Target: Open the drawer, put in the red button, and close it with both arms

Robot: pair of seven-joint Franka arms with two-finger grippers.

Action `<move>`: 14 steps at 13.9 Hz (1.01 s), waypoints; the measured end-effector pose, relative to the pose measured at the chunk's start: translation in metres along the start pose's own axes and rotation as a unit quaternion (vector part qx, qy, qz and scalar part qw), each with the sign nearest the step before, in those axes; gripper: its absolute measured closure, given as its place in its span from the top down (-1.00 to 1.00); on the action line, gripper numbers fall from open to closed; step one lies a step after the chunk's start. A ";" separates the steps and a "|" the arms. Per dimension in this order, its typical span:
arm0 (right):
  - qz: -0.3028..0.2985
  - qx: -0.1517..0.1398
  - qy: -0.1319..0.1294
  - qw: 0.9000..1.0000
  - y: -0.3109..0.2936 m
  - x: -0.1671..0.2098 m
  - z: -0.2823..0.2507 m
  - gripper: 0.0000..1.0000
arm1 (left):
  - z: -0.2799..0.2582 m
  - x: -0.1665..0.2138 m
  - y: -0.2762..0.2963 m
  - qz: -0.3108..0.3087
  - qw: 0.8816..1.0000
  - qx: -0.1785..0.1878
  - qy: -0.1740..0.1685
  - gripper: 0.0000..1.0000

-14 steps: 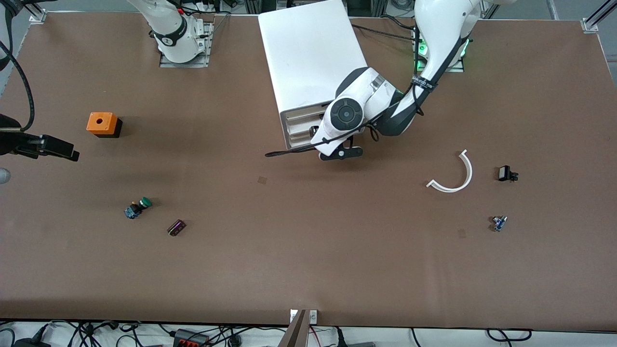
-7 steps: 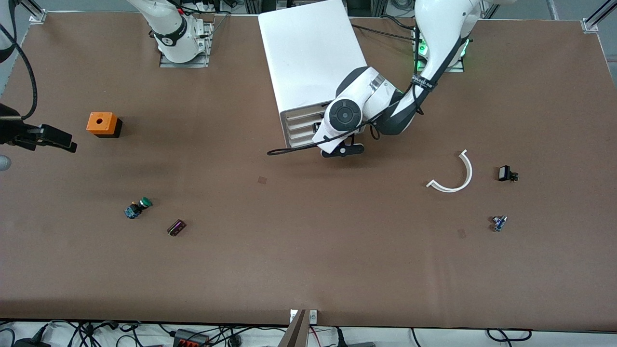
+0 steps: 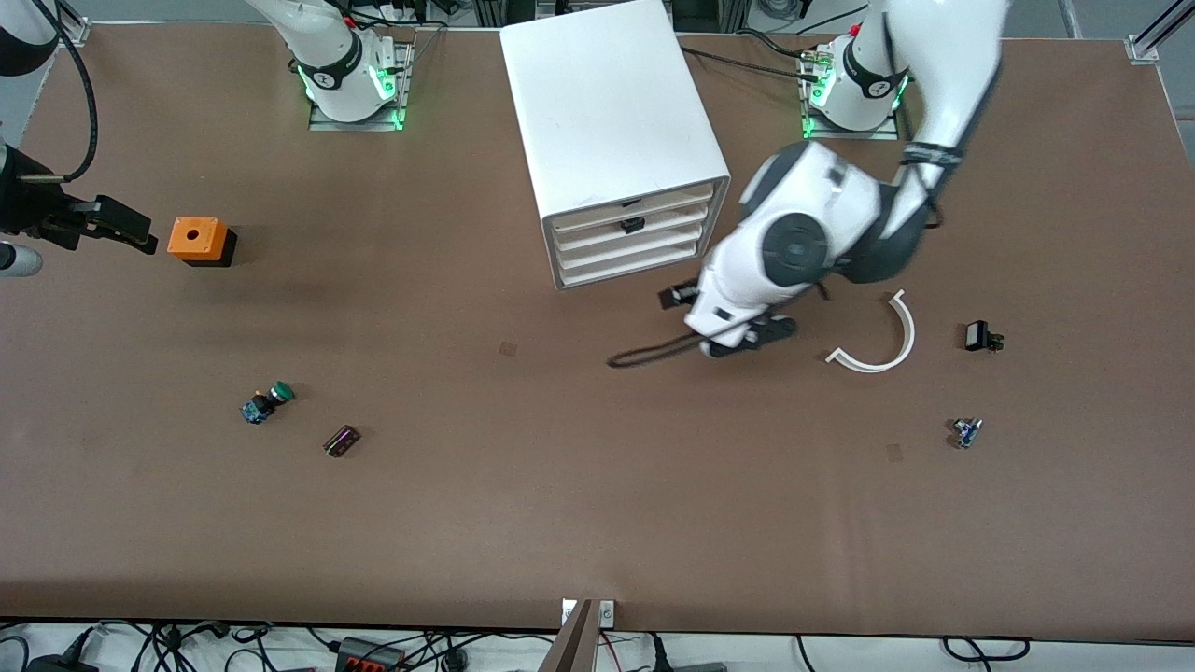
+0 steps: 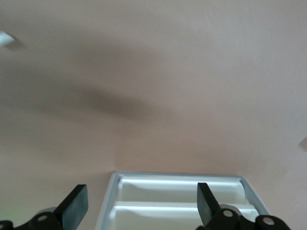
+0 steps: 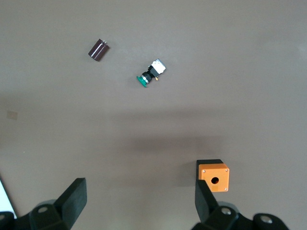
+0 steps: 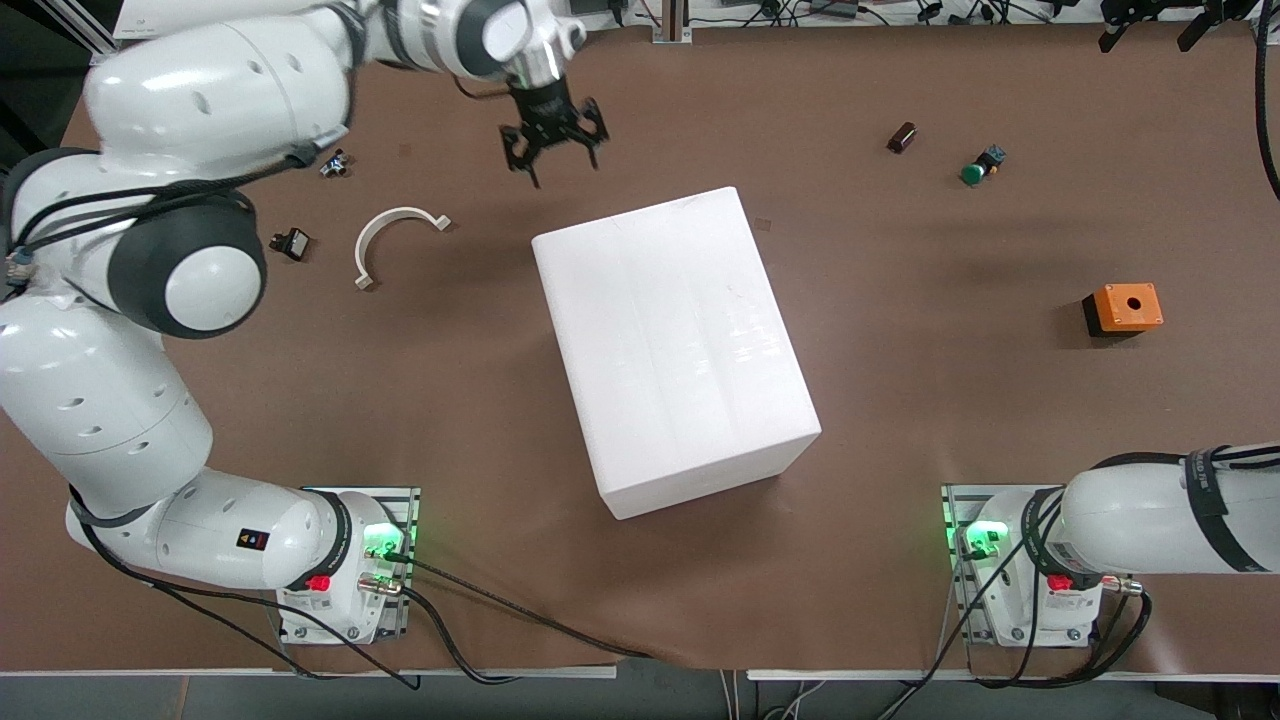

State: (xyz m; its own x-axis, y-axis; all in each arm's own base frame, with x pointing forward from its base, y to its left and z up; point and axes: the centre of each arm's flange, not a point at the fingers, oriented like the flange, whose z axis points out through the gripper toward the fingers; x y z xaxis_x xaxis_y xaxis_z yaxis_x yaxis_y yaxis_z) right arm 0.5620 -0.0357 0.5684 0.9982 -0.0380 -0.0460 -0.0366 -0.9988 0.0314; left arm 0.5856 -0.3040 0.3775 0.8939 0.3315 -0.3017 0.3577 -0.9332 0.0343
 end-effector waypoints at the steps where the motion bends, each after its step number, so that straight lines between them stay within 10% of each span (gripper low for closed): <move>1: 0.000 0.000 -0.001 1.000 0.000 0.000 0.001 1.00 | -0.023 0.017 -0.022 0.005 1.000 -0.001 -0.004 1.00; 8: -0.001 0.004 0.008 1.000 -0.003 0.003 0.003 1.00 | -0.108 0.068 -0.110 0.172 0.981 0.085 0.025 1.00; 14: -0.002 0.004 0.008 1.000 -0.003 0.002 0.003 1.00 | -0.216 0.071 -0.192 0.244 0.966 0.069 0.042 1.00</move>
State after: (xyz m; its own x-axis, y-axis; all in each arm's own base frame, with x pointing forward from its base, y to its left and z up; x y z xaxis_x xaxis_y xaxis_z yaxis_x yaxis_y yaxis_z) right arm 0.5644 -0.0327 0.5651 0.9990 -0.0343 -0.0294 -0.0336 -0.9992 0.0226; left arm 0.6389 -0.0712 0.5554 0.9678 -0.1487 -0.2031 -0.1467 -0.9889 0.0248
